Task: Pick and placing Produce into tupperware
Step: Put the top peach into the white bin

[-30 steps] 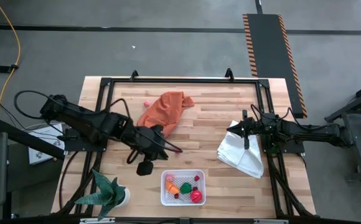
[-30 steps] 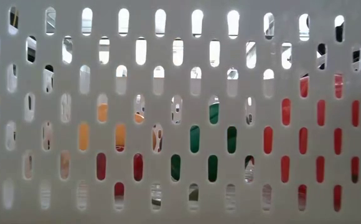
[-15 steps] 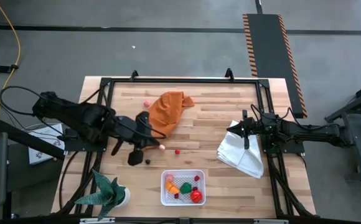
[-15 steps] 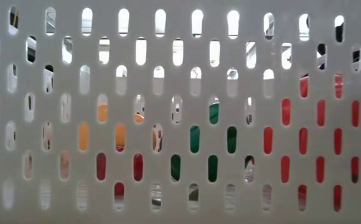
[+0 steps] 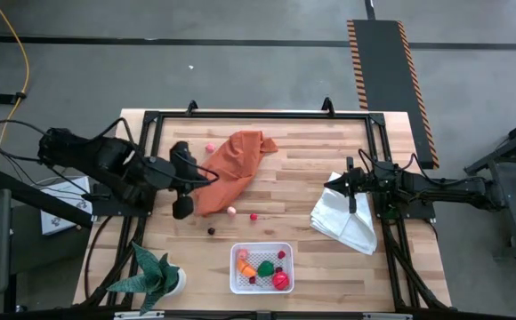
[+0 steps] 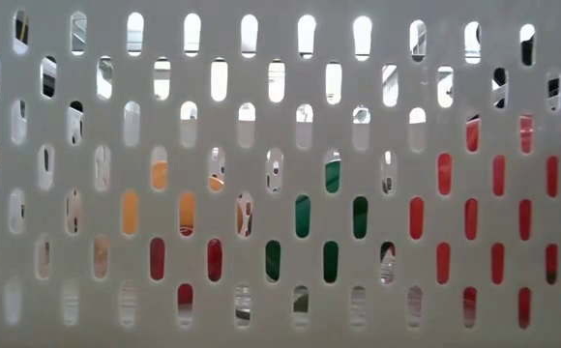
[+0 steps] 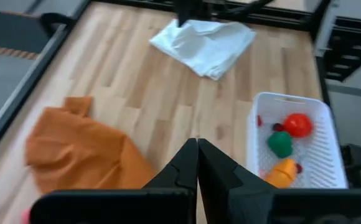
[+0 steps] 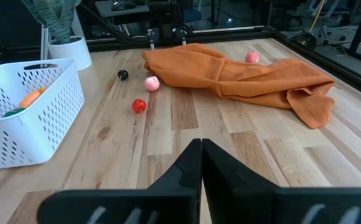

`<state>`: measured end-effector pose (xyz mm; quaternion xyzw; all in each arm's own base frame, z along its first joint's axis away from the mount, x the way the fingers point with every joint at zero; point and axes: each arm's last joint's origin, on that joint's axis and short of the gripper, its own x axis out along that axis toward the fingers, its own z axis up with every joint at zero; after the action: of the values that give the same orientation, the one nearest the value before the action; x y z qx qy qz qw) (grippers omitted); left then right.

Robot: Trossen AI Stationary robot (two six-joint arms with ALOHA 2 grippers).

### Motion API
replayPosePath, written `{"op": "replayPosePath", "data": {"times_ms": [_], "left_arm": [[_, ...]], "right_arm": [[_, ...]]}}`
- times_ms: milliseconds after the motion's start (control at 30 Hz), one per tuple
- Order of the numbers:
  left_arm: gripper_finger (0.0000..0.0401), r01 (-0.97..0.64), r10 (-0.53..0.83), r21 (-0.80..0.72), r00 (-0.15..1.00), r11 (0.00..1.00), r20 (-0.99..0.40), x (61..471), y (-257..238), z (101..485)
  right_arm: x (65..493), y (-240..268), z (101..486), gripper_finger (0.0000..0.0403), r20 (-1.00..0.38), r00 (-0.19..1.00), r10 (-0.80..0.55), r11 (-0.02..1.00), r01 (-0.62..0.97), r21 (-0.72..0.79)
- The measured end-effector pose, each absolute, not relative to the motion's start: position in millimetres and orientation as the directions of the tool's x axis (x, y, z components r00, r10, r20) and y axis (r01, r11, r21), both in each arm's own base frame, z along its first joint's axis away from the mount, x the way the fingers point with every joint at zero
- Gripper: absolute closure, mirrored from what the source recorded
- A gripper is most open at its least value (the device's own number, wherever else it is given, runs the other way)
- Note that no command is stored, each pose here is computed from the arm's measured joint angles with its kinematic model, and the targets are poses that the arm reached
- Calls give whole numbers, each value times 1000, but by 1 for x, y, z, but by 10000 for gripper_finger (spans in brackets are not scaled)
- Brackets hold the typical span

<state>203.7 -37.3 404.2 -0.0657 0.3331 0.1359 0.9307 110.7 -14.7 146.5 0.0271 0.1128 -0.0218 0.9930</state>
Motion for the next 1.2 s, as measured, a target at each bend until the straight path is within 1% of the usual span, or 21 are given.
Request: {"op": "replayPosePath", "data": {"times_ms": [233,533,700,900,1067,1200], "left_arm": [[401,-434,344,21,683,901,-644,184,-27,405],[401,-581,450,29,597,814,-665,177,3,405],[401,-636,492,44,549,770,-675,176,23,404],[401,-701,519,26,503,713,-691,172,51,404],[401,-736,500,-14,474,676,-725,169,72,402],[401,-745,479,-15,445,667,-757,170,88,397]], "right_arm": [[111,-15,147,402,-225,974,-37,998,49,49],[111,-15,147,402,-225,974,-37,998,49,49],[111,-15,146,402,-225,974,-37,998,49,49],[111,-15,147,402,-225,974,-37,998,49,49],[111,-15,147,402,-225,974,-37,998,49,49],[111,-15,147,402,-225,974,-37,998,50,49]]}}
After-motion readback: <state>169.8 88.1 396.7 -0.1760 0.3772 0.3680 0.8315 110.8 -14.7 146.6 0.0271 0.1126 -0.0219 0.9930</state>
